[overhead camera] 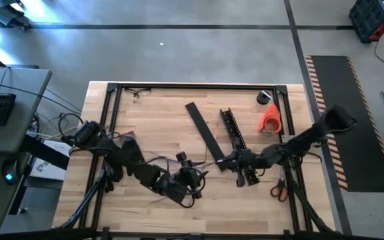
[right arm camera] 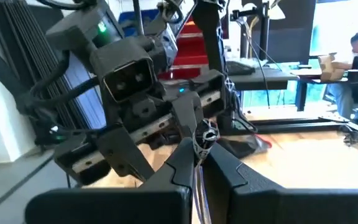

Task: Ziptie cables
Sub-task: Wrap the black zip tie on the cables

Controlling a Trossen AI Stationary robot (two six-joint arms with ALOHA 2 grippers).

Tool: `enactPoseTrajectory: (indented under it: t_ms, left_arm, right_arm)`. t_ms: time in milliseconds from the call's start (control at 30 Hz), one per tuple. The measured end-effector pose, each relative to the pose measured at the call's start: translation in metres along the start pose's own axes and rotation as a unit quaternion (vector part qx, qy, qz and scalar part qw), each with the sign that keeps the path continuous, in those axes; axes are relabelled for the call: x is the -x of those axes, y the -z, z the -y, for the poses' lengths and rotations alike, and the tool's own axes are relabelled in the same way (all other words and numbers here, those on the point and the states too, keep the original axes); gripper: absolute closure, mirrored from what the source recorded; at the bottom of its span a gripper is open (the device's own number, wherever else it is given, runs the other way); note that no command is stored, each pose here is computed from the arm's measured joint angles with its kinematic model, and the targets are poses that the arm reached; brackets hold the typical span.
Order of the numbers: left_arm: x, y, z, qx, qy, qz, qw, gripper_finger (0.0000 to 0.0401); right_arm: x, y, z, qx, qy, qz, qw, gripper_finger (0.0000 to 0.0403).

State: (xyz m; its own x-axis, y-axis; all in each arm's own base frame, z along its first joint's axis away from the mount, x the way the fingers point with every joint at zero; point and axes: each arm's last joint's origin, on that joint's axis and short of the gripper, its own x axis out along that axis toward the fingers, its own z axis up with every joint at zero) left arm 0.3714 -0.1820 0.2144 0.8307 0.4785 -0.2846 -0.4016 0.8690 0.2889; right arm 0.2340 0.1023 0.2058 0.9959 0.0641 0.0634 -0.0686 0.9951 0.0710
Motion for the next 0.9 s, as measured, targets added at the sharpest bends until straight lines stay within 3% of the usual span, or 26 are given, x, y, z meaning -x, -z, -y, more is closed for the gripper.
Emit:
enactPoseTrajectory:
  t_ms: [433, 667, 900]
  left_arm:
    - [-0.053, 0.026, 0.022, 0.034, -0.047, 0.088, 0.994, 0.0229]
    - [-0.061, 0.046, 0.021, 0.027, -0.179, 0.059, 0.982, 0.0247]
    - [-0.051, 0.047, 0.025, -0.032, -0.226, 0.042, 0.973, 0.0302]
  right_arm:
    - [0.019, -0.021, -0.012, 0.013, -0.011, 0.013, 1.000, 0.0402]
    - [0.033, -0.037, -0.021, -0.006, -0.033, 0.042, 0.999, 0.0403]
    - [0.057, -0.055, -0.035, -0.026, -0.087, 0.060, 0.994, 0.0403]
